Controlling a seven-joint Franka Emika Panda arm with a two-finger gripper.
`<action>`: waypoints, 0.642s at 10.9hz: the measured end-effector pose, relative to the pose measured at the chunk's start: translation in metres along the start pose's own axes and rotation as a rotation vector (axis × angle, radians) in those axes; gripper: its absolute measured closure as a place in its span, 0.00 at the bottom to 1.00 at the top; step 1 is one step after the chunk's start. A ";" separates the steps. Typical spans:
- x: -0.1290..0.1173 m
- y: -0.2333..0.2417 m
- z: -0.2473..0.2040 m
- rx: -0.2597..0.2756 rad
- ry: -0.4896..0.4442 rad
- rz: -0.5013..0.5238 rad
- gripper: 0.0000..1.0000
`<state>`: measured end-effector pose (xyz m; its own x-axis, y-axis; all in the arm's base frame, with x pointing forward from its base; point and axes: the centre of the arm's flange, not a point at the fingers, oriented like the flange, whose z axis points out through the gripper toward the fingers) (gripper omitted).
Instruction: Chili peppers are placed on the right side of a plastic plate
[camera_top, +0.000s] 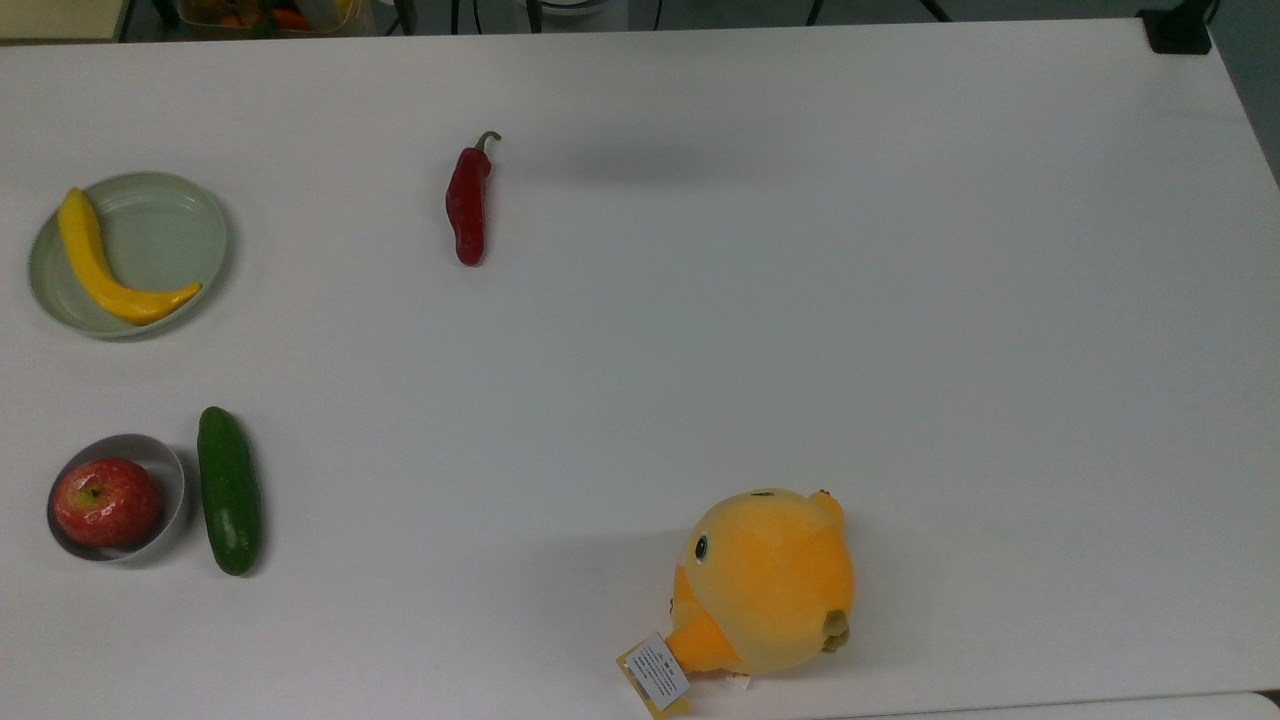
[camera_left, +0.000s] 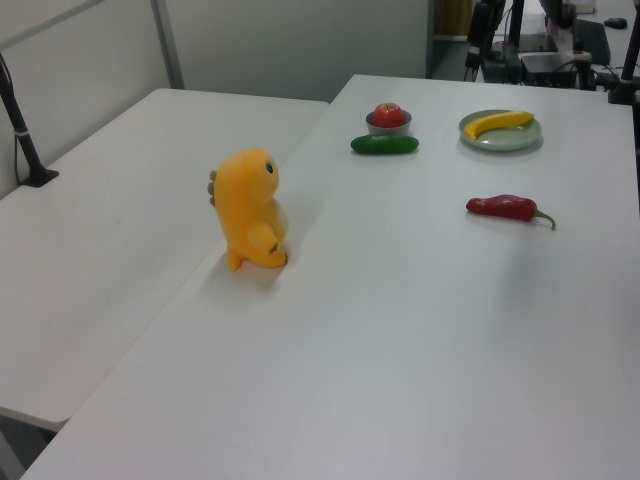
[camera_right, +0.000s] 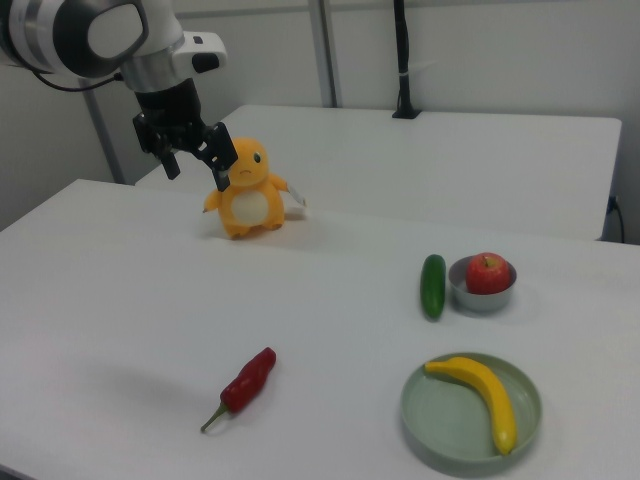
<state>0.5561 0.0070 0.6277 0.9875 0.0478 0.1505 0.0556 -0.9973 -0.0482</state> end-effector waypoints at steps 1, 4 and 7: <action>0.000 0.000 0.000 0.000 0.000 0.000 0.00; 0.000 0.000 0.000 0.000 0.000 0.000 0.00; 0.000 0.000 0.000 0.000 0.000 -0.008 0.00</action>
<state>0.5561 0.0072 0.6276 0.9870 0.0563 0.1508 0.0640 -0.9968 -0.0470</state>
